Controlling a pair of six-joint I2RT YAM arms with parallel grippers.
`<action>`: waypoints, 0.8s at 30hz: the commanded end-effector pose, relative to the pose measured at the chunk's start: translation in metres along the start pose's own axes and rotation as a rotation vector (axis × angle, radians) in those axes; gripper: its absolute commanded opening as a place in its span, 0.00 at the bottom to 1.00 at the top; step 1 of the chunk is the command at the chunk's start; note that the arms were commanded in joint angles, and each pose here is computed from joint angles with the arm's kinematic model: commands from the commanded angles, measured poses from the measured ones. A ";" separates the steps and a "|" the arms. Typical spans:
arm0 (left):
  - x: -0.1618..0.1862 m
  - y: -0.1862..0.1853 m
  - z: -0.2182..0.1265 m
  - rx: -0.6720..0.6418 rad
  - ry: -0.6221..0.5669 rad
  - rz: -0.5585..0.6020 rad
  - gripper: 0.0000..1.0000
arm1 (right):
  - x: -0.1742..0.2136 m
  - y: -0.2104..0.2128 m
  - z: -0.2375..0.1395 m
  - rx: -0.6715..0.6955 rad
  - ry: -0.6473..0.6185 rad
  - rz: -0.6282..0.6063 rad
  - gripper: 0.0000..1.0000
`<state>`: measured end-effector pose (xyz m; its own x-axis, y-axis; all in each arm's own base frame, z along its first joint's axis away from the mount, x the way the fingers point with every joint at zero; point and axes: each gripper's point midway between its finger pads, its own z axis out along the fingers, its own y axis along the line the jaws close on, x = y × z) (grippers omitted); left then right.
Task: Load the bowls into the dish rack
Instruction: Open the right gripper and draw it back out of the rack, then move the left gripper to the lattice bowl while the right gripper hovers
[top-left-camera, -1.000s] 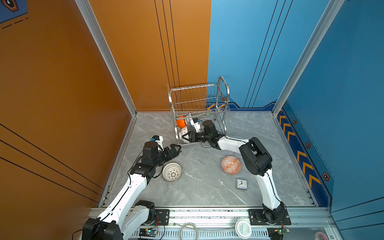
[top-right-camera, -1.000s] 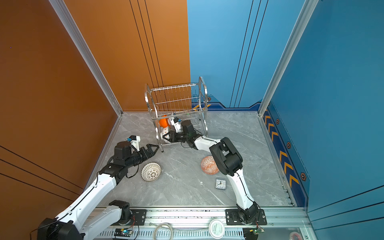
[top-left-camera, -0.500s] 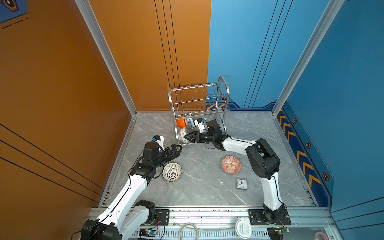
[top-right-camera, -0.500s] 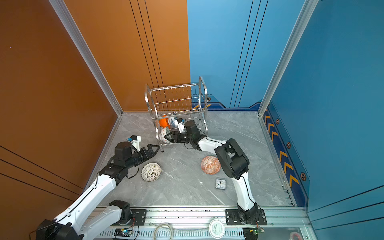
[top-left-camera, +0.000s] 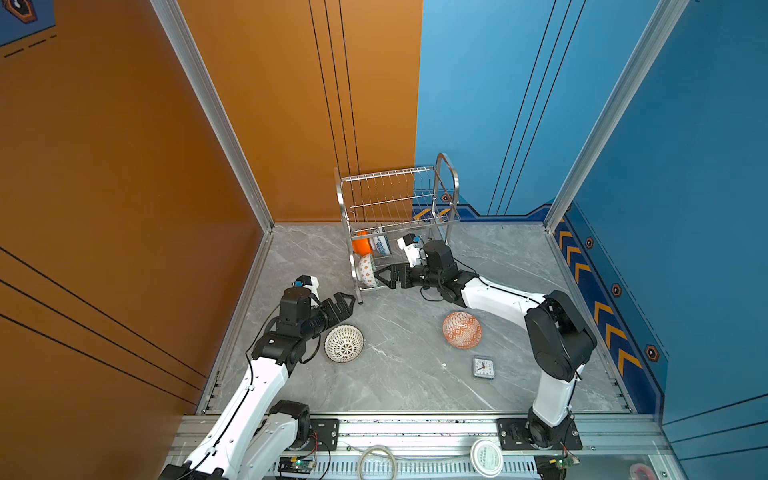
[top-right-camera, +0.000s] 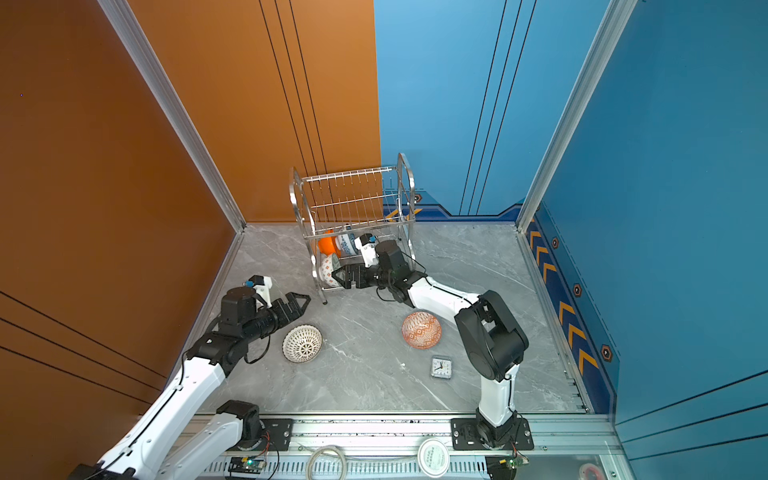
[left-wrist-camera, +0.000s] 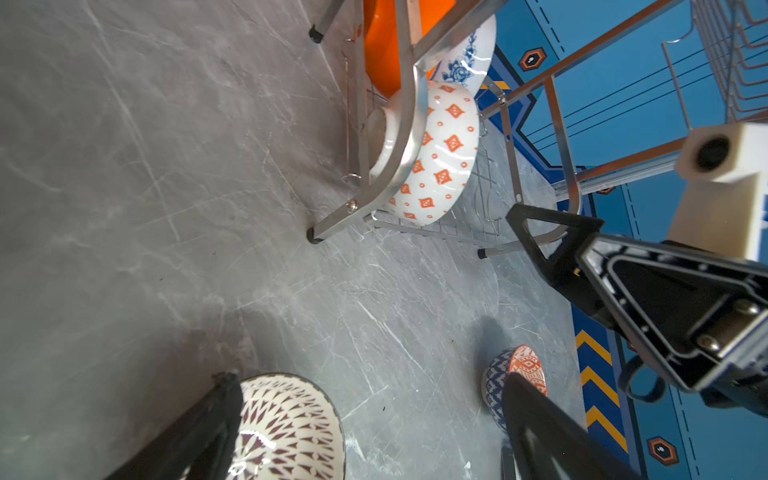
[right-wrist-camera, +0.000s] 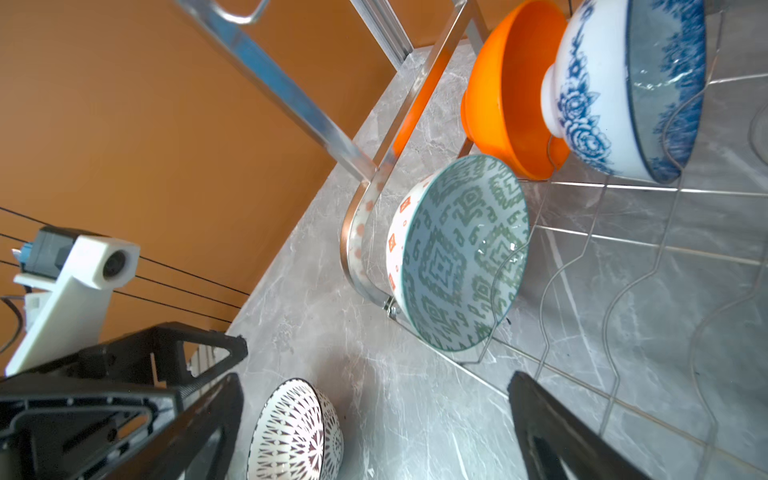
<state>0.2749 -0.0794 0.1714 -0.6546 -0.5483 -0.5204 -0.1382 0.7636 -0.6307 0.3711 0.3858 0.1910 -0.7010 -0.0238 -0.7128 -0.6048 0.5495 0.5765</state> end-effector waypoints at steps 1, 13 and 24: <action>0.012 0.027 -0.018 -0.110 0.013 -0.014 0.98 | 0.025 -0.008 -0.015 0.120 0.083 -0.092 1.00; 0.066 0.081 -0.024 -0.259 0.086 -0.226 0.98 | 0.036 -0.013 -0.047 0.201 0.121 -0.190 1.00; 0.087 0.106 -0.016 -0.356 0.103 -0.248 0.94 | 0.024 -0.002 -0.069 0.213 0.063 -0.225 1.00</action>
<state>0.1929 -0.0453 0.0770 -0.6418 -0.7032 -0.3058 -0.5079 0.6886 -0.5176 0.3309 0.3377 0.2009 -0.5938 -0.2012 -0.7791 -0.6685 0.6622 0.3385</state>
